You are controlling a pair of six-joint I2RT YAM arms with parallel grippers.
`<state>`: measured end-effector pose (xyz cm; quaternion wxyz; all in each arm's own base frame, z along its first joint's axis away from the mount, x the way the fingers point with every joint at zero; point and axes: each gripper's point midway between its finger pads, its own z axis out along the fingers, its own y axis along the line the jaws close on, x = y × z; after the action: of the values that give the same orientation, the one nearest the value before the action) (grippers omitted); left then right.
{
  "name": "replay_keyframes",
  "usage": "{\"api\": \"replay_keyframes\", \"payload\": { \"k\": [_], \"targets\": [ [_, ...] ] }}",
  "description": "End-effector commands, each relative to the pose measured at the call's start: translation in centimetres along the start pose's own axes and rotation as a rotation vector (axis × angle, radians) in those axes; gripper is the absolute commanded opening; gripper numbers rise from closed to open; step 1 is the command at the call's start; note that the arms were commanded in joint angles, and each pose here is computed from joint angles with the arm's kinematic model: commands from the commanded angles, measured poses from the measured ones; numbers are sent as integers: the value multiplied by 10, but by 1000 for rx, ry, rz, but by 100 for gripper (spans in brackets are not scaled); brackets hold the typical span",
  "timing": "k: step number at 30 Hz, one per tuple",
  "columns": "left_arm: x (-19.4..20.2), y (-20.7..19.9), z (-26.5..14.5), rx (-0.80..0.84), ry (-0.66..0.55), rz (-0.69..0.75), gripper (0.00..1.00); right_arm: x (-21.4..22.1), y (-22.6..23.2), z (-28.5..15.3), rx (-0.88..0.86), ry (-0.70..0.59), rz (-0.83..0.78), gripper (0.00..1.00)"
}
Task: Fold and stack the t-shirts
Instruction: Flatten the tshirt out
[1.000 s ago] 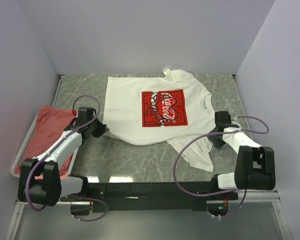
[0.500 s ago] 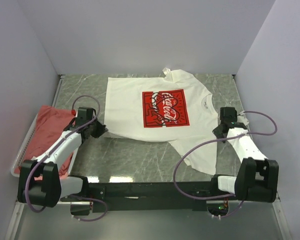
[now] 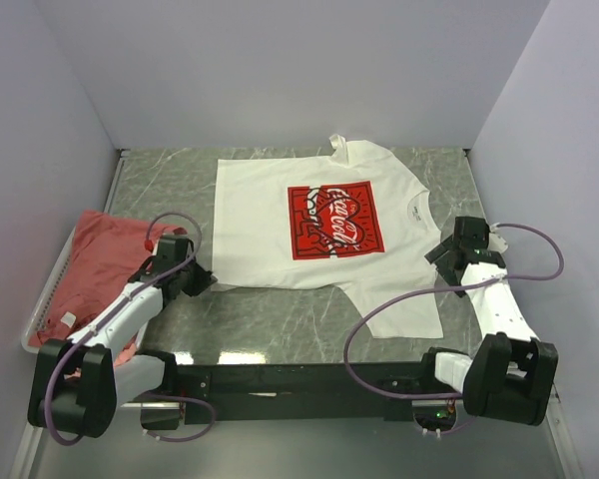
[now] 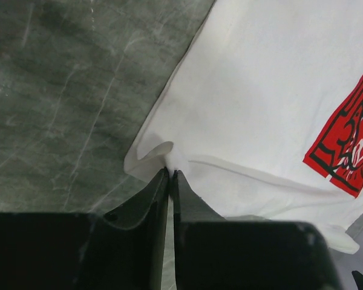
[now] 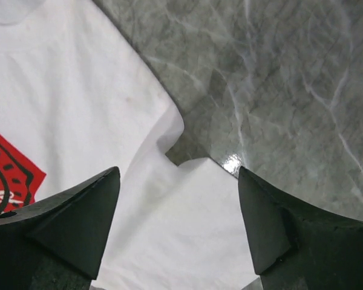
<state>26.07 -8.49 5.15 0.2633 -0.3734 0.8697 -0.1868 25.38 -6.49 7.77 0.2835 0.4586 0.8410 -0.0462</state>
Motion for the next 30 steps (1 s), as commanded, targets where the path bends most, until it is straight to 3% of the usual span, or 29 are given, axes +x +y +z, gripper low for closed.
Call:
{"api": "replay_keyframes", "payload": {
  "k": [1,10,14,22,30],
  "targets": [
    [-2,-14,1,52,-31,-1,13,16,-2,-8,-44,44,2,85],
    [-3,-29,9,48,-35,-21,6,55,-21,-12,8,131,35,85],
    [-11,-49,17,53,-27,-76,1,64,-27,-15,46,183,52,80],
    [-42,-83,28,23,-79,-104,1,82,-32,-15,95,296,21,79],
    [-40,-86,34,38,-64,-124,1,112,-48,-5,161,410,1,76]
  ]
}}
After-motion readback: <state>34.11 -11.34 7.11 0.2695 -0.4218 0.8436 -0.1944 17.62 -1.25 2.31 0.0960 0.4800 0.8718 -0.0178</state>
